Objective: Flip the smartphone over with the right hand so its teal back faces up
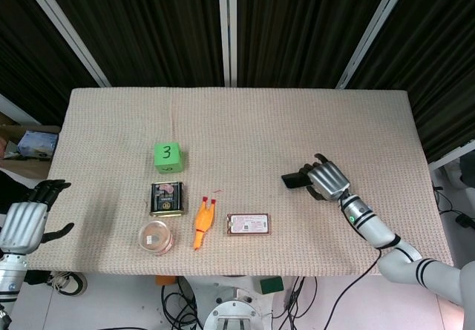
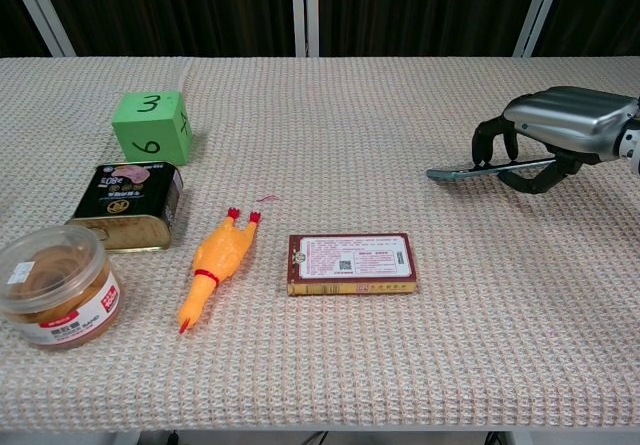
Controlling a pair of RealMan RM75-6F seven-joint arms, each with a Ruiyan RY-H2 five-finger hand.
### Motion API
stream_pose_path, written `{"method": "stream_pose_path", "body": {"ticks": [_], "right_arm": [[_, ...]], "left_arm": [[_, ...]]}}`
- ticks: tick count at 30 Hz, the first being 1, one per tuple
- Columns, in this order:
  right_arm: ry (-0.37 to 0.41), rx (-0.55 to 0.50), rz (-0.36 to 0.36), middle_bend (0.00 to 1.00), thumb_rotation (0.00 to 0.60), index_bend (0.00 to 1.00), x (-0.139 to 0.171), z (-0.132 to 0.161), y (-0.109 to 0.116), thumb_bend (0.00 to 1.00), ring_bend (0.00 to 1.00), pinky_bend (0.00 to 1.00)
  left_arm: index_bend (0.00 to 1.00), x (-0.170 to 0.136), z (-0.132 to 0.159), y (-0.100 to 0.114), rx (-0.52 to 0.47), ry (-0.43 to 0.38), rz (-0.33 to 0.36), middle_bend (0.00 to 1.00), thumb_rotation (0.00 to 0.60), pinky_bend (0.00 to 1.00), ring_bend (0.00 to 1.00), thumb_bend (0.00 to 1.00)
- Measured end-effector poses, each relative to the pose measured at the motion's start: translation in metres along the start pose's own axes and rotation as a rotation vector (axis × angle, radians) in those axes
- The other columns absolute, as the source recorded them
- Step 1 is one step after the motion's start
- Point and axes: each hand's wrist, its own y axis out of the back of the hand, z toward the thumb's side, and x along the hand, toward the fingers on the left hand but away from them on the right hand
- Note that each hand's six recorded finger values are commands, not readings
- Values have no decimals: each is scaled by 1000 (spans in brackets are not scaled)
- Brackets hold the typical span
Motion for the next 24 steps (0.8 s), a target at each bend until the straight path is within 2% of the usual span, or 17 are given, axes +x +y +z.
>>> {"method": "stream_pose_path", "body": {"ticks": [5, 9, 15, 17, 18, 19, 20, 21, 23, 24], "right_arm": [[6, 14, -1, 598, 600, 725, -5, -1, 8, 919, 518, 289], [-1, -15, 6, 643, 600, 760, -14, -3, 14, 919, 563, 334], [-23, -62, 22, 641, 600, 749, -32, -10, 22, 920, 575, 340], [-37, -74, 29, 597, 600, 668, -38, -15, 23, 924, 541, 333], [-47, -84, 35, 557, 600, 592, -41, -18, 24, 915, 497, 317], [-54, -93, 40, 474, 600, 438, -43, -21, 24, 880, 403, 267], [-61, -103, 45, 411, 600, 326, -45, -23, 24, 851, 332, 220], [-72, -114, 48, 299, 600, 166, -48, -27, 25, 785, 213, 135], [-89, -121, 45, 107, 600, 11, -52, -33, 26, 680, 44, 20], [-99, -122, 38, 32, 599, 0, -55, -37, 27, 623, 3, 0]], "left_arm": [[208, 1, -1, -1, -2, 3, -5, 191, 600, 347, 152, 111], [208, 2, -3, -2, -4, 7, -6, 191, 600, 347, 152, 111], [208, 3, -6, -2, -3, 17, -9, 191, 600, 347, 152, 111], [208, 3, -7, -2, -2, 19, -11, 191, 600, 347, 152, 111], [208, 4, -7, -2, -2, 20, -11, 191, 600, 347, 152, 111], [208, 4, -8, -2, -2, 20, -12, 191, 600, 347, 152, 112], [207, 4, -8, -2, -2, 21, -12, 191, 600, 347, 152, 112], [207, 5, -8, -2, -1, 22, -14, 191, 600, 347, 152, 111], [207, 5, -9, -3, -1, 24, -16, 191, 600, 348, 152, 111], [208, 6, -9, -3, -1, 25, -17, 191, 600, 348, 152, 111]]}}
